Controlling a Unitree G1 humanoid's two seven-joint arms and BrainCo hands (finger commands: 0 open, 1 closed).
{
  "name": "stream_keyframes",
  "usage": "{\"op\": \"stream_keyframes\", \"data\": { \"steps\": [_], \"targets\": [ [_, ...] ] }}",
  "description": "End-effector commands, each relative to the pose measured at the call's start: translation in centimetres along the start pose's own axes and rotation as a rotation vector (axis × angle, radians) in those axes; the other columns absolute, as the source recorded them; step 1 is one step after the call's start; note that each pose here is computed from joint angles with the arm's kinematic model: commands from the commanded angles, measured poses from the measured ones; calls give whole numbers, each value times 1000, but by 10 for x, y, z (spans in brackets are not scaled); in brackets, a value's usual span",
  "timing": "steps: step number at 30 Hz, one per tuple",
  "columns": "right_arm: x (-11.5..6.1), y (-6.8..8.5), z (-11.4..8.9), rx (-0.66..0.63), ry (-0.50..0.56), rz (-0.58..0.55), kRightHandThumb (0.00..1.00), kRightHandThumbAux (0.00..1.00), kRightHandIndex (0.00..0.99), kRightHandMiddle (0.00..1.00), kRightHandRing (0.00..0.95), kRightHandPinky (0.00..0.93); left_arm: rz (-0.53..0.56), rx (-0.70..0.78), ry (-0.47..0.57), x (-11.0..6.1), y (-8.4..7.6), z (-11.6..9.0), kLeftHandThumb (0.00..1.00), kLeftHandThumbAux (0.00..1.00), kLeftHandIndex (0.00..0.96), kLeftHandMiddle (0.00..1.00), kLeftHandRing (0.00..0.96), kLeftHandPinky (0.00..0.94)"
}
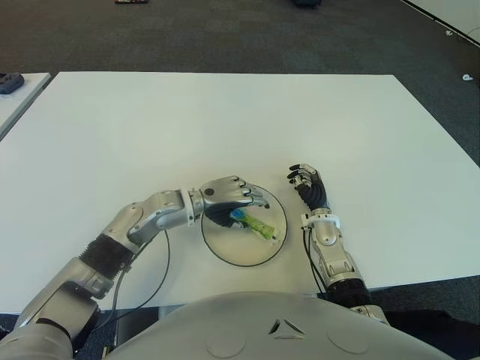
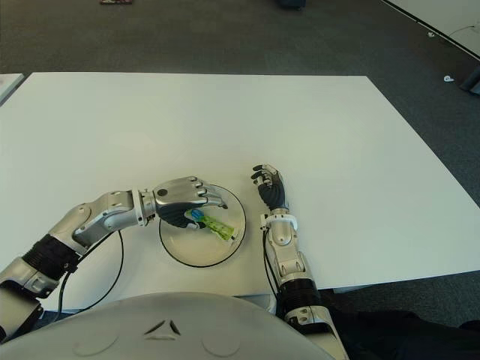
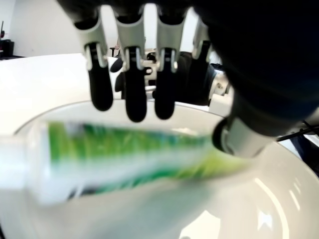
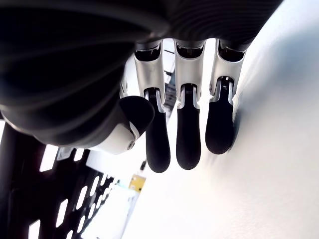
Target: Put the toothpaste on the table into the plate.
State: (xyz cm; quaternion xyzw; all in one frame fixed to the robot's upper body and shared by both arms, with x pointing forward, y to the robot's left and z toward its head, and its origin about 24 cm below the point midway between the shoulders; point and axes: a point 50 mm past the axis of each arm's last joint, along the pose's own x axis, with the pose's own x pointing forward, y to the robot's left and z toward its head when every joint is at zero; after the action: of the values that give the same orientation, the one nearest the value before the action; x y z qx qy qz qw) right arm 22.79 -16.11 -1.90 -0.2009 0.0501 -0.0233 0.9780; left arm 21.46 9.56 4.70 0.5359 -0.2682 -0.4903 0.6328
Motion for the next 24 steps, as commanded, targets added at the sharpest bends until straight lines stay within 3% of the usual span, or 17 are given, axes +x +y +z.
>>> {"op": "stream_keyframes", "data": {
  "steps": [1,11,24],
  "targets": [
    [-1,0,-7,-16,42,9,826,701,358,498,486,452,-41,28,18,-1,1,-2,100,614,7,16,22,16],
    [0,0,-9,-18,54,8,829,699,368,486,467,424,-26,8,37,-1,3,-3,71,521,0,0,0,0],
    [0,2,-8,-2,61,-2,832,695,391,474,463,457,145,-62,67,-9,13,-10,53,456,0,0,0,0]
  ]
}}
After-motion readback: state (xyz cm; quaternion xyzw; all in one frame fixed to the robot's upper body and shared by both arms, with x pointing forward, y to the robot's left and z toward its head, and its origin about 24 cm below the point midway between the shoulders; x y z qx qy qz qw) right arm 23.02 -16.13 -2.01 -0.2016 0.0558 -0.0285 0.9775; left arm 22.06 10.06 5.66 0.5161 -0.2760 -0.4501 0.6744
